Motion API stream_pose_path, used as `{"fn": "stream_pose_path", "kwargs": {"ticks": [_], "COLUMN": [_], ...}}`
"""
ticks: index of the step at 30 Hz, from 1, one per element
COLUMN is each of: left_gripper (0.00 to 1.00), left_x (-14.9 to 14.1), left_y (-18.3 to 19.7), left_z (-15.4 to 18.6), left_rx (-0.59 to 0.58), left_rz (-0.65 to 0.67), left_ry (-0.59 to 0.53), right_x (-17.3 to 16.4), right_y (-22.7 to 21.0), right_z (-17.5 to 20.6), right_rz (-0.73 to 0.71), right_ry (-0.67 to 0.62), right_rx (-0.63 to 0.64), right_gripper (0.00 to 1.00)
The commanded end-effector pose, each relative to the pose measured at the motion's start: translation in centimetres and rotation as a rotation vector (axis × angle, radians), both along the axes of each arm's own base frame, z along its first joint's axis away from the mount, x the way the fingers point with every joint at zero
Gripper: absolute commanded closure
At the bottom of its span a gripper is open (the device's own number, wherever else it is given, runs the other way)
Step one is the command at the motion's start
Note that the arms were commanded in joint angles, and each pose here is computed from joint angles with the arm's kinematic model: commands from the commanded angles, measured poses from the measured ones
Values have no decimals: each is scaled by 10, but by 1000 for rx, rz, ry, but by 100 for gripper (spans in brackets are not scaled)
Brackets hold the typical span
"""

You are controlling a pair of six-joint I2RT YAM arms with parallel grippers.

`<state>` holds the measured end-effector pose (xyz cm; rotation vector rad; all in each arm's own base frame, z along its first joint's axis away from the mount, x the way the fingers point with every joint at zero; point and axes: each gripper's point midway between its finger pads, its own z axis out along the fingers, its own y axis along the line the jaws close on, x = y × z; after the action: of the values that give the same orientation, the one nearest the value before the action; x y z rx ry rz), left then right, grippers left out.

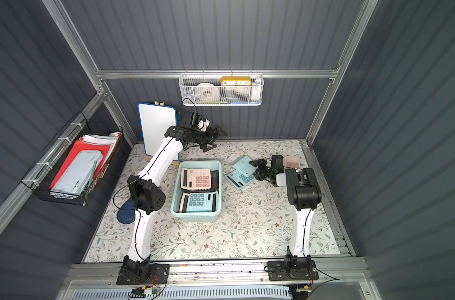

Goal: Put the calculator in the storage box
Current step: Pick up the calculator at the center of the board.

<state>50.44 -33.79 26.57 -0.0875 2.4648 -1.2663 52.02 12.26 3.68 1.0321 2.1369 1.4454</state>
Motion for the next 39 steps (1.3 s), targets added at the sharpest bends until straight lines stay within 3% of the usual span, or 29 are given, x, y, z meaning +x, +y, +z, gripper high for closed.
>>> {"fn": "stream_pose_path", "kwargs": {"ticks": [1, 6, 17, 31, 39], "left_gripper": [1, 1, 1, 0, 1], "left_x": [6, 1, -14, -14, -34], "left_y": [6, 9, 22, 78, 111], "left_z": [-9, 4, 23, 47, 56], "left_rx": [-7, -7, 22, 44, 49], "left_rz": [20, 15, 20, 110, 138], "left_ry": [28, 7, -18, -19, 67], "right_x": [-17, 1, 22, 19, -29], "right_y": [2, 2, 5, 6, 20], "right_z": [-55, -40, 16, 125, 181], "right_rz": [-41, -75, -102, -112, -3], "right_ry": [180, 109, -15, -177, -215], "right_rx": [39, 93, 168, 216, 59], "right_gripper": [47, 68, 99, 99, 100]}}
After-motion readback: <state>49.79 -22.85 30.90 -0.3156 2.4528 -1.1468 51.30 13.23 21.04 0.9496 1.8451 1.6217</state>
